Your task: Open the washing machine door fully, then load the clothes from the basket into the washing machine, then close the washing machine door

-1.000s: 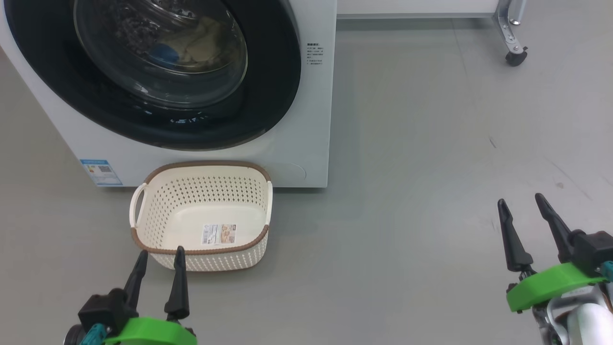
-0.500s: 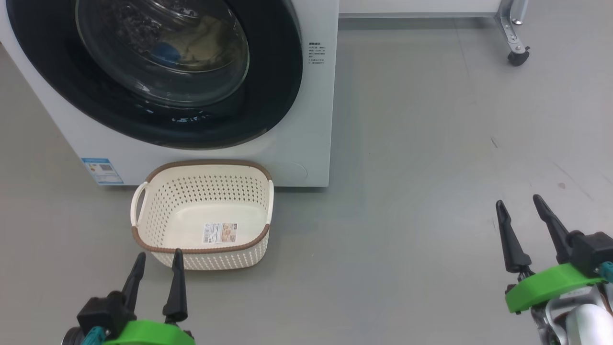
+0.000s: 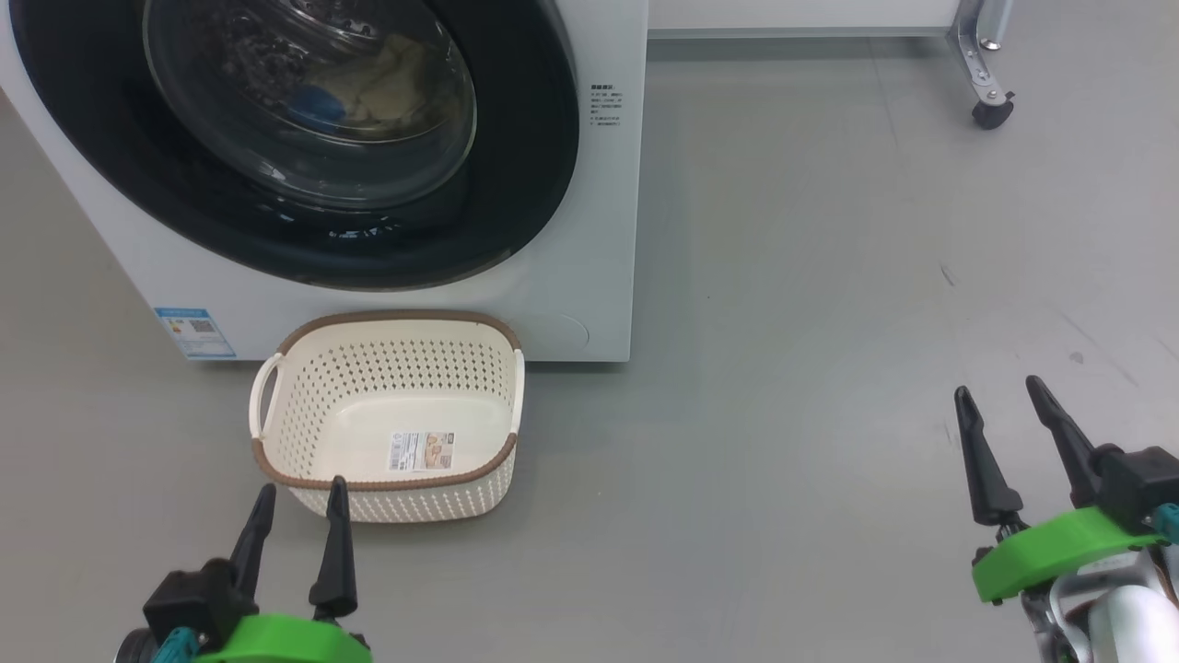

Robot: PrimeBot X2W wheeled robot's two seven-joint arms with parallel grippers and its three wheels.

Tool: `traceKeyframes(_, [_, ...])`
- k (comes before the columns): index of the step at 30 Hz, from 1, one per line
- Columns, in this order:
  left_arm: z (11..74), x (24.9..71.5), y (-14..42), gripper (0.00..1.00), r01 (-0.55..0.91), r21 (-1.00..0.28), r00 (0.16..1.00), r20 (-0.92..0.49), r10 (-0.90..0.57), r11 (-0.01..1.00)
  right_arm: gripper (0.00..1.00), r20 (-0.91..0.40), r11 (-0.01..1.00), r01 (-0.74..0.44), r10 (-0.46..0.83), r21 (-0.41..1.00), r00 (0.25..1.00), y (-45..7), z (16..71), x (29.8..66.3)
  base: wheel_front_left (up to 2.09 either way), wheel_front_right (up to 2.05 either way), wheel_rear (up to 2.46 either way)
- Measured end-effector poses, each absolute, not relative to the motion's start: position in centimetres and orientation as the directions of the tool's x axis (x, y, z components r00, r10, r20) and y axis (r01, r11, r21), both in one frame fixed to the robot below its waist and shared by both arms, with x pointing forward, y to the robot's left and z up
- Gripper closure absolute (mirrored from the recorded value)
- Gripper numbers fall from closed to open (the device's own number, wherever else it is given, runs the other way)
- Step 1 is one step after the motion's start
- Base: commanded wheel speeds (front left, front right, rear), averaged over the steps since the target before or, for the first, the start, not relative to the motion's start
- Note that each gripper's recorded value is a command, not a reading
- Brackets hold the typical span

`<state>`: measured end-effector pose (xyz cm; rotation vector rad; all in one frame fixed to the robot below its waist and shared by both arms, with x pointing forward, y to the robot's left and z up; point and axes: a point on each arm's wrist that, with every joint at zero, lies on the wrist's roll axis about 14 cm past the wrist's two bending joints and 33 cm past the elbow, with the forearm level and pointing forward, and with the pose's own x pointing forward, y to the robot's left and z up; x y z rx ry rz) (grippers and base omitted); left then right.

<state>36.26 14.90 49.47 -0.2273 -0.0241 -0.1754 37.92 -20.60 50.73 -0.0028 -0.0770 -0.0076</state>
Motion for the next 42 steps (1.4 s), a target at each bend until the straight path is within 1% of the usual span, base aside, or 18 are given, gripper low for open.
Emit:
traceKeyframes(10, [49.3, 36.3, 14.7, 0.0, 0.181, -0.217, 0.984, 0.039, -0.177, 0.959, 0.0, 0.07, 1.0, 0.009, -0.009, -0.003, 0.997, -20.6, 50.5, 38.0, 0.0, 0.0, 0.0])
traceKeyframes(33, [48.9, 36.3, 13.8, 0.0, 0.204, -0.267, 0.979, 0.029, -0.204, 0.942, 0.0, 0.052, 1.0, 0.005, -0.005, -0.002, 0.999, -20.5, 49.9, 38.1, 0.0, 0.0, 0.0])
traceKeyframes(42, [48.2, 36.4, 14.3, 0.0, 0.186, -0.265, 0.982, 0.004, -0.191, 0.946, 0.0, 0.044, 1.0, 0.01, -0.01, -0.002, 0.999, -20.7, 49.6, 38.1, 0.0, 0.0, 0.0])
